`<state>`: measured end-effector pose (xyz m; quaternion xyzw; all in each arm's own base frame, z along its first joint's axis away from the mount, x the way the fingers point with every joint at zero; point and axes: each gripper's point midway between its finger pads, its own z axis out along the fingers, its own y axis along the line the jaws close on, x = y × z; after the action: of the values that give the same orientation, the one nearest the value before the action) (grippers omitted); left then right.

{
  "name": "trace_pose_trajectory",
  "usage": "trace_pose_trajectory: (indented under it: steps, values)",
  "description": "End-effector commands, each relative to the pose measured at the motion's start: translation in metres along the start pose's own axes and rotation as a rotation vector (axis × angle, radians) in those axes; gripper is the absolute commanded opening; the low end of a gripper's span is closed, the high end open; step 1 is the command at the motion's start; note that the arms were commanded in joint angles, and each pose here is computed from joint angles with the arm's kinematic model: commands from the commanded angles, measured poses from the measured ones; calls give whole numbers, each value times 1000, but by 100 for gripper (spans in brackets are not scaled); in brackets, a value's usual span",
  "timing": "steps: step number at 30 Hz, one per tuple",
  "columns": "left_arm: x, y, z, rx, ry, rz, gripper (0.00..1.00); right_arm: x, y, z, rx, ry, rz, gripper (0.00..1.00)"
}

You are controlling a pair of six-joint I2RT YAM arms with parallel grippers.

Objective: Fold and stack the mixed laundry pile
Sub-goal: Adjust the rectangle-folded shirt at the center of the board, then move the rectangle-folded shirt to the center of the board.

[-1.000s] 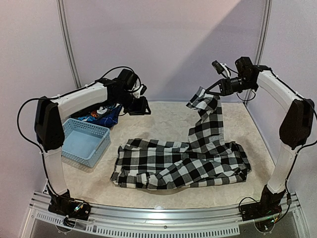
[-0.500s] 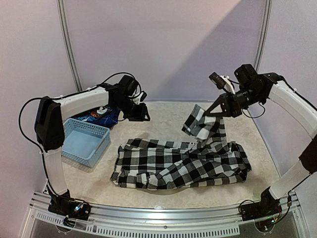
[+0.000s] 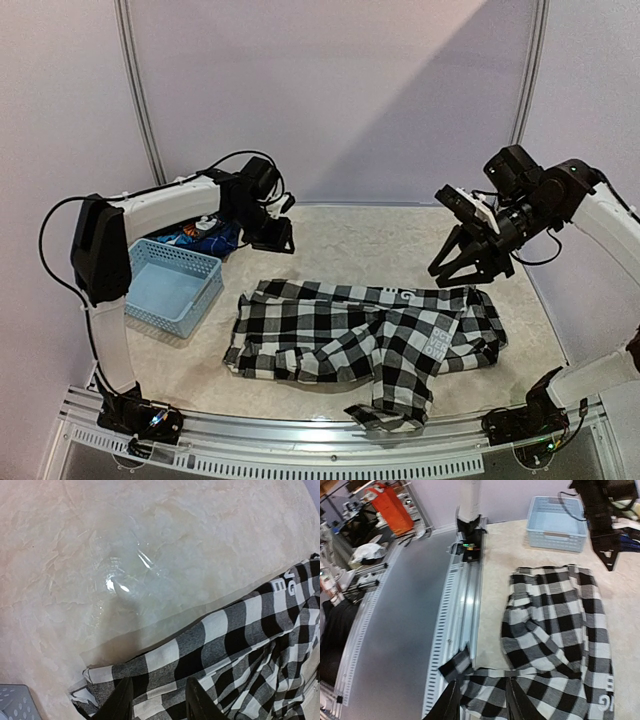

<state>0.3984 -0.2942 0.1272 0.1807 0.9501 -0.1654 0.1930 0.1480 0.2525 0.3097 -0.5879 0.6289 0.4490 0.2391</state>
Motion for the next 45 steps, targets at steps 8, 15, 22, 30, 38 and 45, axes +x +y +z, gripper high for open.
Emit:
trace_pose_trajectory:
  steps: [8, 15, 22, 30, 38, 45]
  values:
    - [31, 20, 45, -1, 202, -2, 32, 126, -200, -55, 514, 79, 592, 36]
    - [67, 24, 58, 23, 290, -23, 27, 218, -235, -50, 533, 243, 766, 35]
    - [101, 41, 64, -44, 365, -17, 26, 271, -258, -52, 558, 310, 869, 33]
    - [104, 41, 48, -70, 380, -13, 24, 308, -277, -55, 631, 398, 891, 32]
    - [80, 59, 18, -204, 252, 10, 28, 306, -308, -67, 713, 363, 895, 35]
    - [52, 33, 25, -68, 104, -46, 30, 305, -306, -65, 696, 351, 907, 41]
